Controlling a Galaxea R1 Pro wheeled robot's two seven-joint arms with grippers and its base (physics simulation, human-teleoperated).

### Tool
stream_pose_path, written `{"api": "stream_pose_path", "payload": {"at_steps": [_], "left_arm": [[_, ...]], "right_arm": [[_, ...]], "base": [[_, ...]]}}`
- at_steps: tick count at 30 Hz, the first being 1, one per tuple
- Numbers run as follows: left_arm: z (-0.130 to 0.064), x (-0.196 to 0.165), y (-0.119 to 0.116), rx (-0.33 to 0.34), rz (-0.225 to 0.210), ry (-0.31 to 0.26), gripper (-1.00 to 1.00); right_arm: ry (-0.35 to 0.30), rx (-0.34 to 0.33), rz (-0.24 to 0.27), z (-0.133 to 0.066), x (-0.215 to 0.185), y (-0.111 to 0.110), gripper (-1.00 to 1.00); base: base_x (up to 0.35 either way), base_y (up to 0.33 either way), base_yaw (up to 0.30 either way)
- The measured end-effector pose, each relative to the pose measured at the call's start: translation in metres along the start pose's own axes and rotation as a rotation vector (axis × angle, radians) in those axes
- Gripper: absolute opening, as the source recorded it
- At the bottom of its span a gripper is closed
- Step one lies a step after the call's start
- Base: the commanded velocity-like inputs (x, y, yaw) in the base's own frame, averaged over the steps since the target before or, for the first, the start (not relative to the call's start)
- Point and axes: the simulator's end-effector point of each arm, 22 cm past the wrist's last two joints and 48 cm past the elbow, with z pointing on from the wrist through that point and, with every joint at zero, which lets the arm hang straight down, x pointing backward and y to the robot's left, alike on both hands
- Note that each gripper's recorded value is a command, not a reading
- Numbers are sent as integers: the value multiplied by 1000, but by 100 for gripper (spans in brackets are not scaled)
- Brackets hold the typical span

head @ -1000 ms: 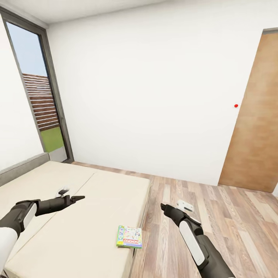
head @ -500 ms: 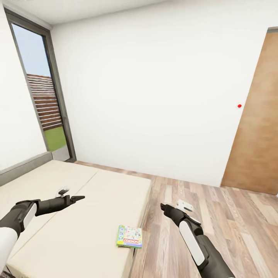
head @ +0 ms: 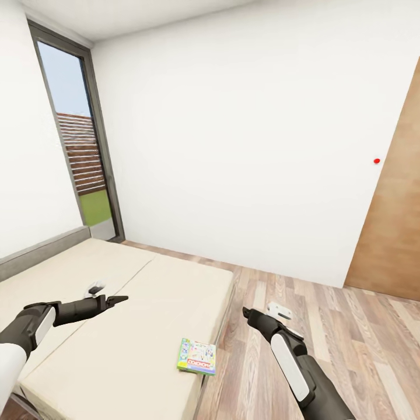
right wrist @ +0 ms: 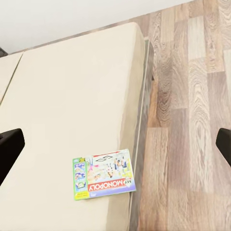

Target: Put all the toys in the child's room - the three board games (two on the bed and one on the table), the two jigsaw puzzles on the table, and the tennis ball on the table - inside the toy box on the table in the child's room.

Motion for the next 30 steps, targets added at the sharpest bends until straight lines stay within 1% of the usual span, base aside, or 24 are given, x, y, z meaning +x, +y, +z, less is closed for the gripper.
{"api": "stream_pose_path", "payload": {"at_steps": [10,21,30], "left_arm": [[0,0,0,0,-1,1,100],[0,0,0,-1,-1,1,100],[0,0,0,0,-1,1,100]], "right_arm": [[-1,0,-1,0,0,0,100],[0,0,-1,0,0,0,100],[-1,-1,-2,0,0,0,100]], "base": [[0,-5,10],[80,-62,166],[26,-22,40]]}}
